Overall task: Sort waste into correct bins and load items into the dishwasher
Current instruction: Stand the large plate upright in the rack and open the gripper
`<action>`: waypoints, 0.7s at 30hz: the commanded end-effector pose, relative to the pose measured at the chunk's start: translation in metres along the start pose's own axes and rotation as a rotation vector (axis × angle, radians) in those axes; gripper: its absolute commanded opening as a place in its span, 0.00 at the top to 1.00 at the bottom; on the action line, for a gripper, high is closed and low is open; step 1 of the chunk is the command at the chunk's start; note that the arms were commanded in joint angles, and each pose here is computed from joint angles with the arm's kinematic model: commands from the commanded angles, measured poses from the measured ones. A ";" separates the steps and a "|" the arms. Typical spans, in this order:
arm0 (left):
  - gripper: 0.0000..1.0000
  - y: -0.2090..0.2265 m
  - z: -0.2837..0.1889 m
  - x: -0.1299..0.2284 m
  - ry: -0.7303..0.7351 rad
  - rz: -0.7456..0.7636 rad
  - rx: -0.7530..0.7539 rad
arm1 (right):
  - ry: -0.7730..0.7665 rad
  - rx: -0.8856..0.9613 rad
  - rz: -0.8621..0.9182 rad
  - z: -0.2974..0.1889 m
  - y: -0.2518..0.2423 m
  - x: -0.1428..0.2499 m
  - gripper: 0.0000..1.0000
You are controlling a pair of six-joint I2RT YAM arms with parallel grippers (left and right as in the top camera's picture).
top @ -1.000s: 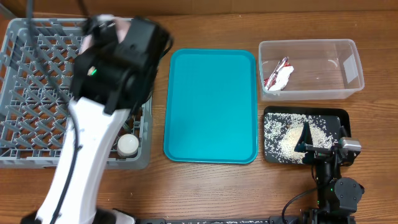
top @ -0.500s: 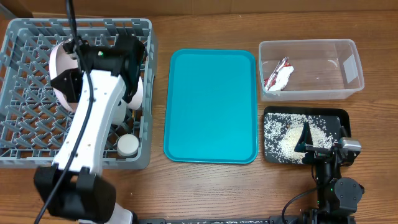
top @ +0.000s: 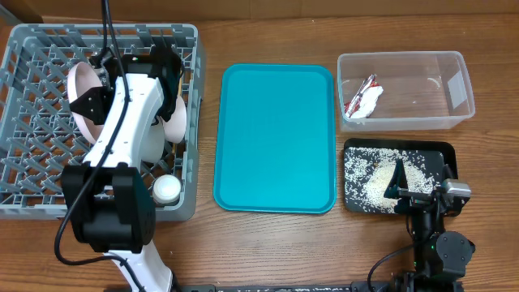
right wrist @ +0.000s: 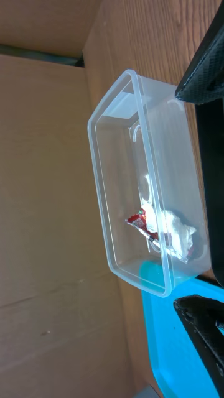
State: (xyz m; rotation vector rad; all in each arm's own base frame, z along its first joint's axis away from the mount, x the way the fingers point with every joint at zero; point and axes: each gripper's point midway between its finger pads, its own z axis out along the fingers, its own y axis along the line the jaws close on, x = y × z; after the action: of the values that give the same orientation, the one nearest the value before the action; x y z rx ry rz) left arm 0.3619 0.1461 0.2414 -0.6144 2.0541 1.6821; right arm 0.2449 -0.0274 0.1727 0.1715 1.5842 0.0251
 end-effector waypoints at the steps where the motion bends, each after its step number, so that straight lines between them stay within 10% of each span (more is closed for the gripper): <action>1: 0.96 -0.003 -0.001 -0.006 -0.036 -0.006 -0.031 | -0.003 0.008 0.007 0.000 -0.002 0.002 0.00; 11: 0.94 -0.014 -0.014 -0.017 -0.080 -0.012 -0.009 | -0.003 0.009 0.007 0.000 -0.002 0.002 0.00; 15: 0.52 -0.021 -0.016 -0.014 -0.060 -0.009 0.028 | -0.003 0.008 0.007 0.000 -0.002 0.002 0.00; 21: 0.32 -0.028 -0.045 -0.019 -0.109 0.014 0.086 | -0.003 0.009 0.007 0.000 -0.002 0.002 0.00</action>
State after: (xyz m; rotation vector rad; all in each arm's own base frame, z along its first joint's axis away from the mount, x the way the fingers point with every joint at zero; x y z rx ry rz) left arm 0.3846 0.1200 0.2341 -0.5336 2.0465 1.6243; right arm 0.2449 -0.0274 0.1727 0.1715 1.5842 0.0251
